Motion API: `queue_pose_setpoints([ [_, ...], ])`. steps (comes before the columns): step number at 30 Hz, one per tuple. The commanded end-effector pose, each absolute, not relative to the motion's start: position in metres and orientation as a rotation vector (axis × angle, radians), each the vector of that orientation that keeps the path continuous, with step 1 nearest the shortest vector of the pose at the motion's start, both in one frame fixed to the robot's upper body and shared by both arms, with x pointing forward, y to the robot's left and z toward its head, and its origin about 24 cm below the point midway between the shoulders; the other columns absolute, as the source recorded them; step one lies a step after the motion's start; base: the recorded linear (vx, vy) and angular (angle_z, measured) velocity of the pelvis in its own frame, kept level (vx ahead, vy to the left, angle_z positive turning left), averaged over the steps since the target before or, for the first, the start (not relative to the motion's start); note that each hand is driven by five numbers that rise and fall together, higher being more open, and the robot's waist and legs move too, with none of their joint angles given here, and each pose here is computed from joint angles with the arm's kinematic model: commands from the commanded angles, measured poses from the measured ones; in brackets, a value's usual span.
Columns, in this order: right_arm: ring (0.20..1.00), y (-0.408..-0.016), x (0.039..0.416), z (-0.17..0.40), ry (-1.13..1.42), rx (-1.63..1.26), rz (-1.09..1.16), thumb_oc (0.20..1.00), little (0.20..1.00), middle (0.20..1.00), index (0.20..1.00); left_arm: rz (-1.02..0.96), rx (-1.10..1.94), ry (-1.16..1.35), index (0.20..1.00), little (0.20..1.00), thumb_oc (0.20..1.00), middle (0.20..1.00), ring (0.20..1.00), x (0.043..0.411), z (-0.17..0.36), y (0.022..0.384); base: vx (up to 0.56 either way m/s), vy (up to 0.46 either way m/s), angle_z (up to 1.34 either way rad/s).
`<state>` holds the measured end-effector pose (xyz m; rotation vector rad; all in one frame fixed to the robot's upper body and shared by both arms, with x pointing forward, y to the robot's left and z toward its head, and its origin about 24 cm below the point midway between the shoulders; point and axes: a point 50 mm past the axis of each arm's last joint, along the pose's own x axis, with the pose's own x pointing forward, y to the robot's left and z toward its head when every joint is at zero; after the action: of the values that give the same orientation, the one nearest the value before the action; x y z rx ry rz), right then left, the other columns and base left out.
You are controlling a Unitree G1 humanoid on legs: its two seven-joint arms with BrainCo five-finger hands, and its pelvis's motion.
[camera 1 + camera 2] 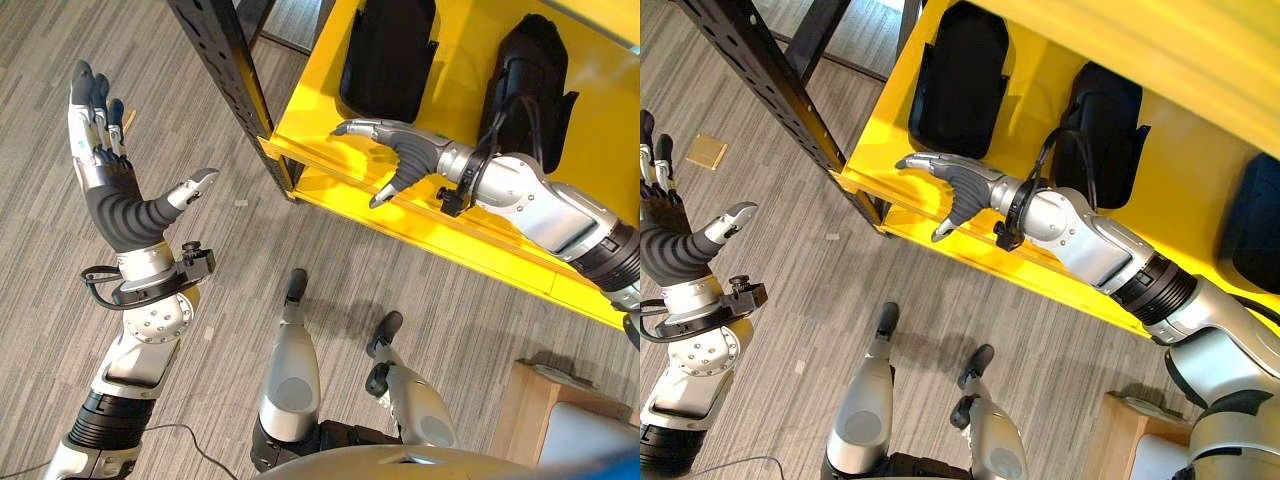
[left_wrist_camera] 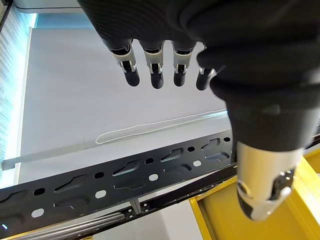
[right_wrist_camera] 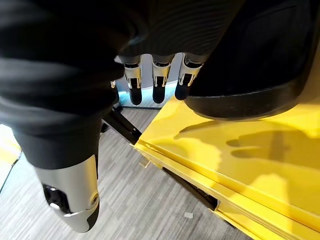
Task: Move parts from the plastic box to the shelf.
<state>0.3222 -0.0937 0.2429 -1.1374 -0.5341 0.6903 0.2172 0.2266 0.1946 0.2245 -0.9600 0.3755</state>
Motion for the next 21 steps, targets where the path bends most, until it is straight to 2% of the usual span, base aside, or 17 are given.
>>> queue_pose_setpoints([
  [1,1.0,-0.08,0.32,0.283,-0.664,-1.101,0.648,1.0,1.0,1.0,1.0,0.392,0.177,-0.999,1.0,1.0,1.0,1.0,1.0,0.206,0.196,0.227,0.03,0.01,0.01],
  [11,1.0,-0.092,0.335,0.283,-0.543,-1.012,0.604,1.0,1.0,1.0,1.0,0.383,0.15,-0.968,1.0,1.0,1.0,1.0,1.0,0.207,0.192,0.227,0.0,0.008,0.0],
  [21,1.0,-0.095,0.346,0.285,-0.523,-1.075,0.576,1.0,1.0,1.0,1.0,0.386,0.148,-0.959,1.0,1.0,1.0,1.0,1.0,0.208,0.19,0.226,0.0,0.004,0.0],
])
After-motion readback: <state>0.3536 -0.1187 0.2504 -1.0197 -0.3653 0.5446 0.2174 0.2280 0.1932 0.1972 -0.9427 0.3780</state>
